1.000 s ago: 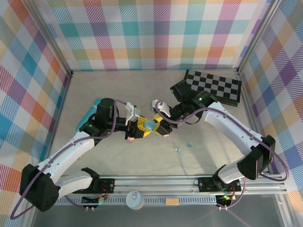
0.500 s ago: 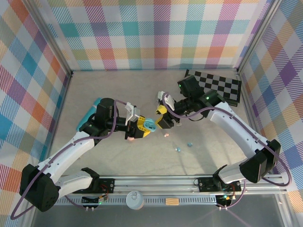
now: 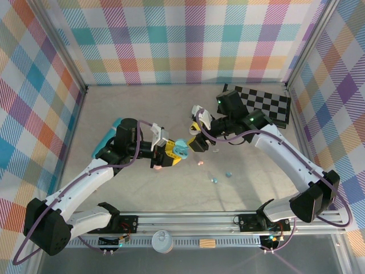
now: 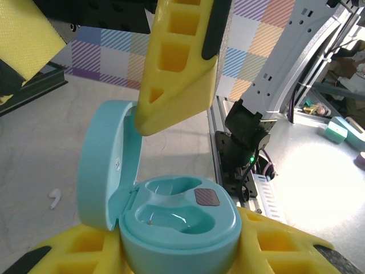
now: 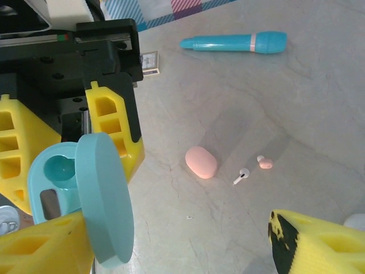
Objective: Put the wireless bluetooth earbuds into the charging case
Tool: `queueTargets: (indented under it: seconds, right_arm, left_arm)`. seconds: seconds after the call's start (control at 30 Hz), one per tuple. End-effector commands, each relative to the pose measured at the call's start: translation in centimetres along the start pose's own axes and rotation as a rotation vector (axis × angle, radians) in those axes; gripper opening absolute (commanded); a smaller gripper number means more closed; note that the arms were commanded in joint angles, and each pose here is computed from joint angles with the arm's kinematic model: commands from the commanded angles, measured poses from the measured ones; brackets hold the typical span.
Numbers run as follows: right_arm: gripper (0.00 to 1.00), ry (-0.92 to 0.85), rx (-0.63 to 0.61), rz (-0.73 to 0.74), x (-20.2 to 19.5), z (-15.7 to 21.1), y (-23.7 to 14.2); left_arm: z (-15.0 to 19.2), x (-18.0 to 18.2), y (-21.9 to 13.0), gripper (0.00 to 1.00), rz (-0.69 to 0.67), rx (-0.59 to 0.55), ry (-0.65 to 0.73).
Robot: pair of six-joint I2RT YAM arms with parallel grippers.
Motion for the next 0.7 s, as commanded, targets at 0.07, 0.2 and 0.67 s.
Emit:
queueTargets:
  seconds: [0.07,0.2,0.67]
  right_arm:
    - [0.77,-0.01,-0.043,-0.015,0.2,-0.4,-0.5]
    - [0.78,-0.02,-0.057,-0.06,1.0,-0.4,-0.8]
    - [0.65,-0.046,-0.104,-0.056,0.7,-0.6,-0.3]
  left_arm:
    - [-2.5,-0.8,-0.4,0.32,0.037,-0.062,0.089]
    - [-2.6,-0.5,-0.3,0.32,0.019,-0.073,0.094]
    - [-3.0,0.2,0.1,0.33,0.013,-0.097,0.095]
Point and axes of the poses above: each hand's point on the last joint's axis, 136 mm out from that joint toward the fingers, its own y axis out along the fingers, its own x axis along the line the jaws close on, z = x × y, the point moved 6 cm from there along -y, back along the fingers, and after that the axes turned 2 degrees about y, right-handed, at the moved point
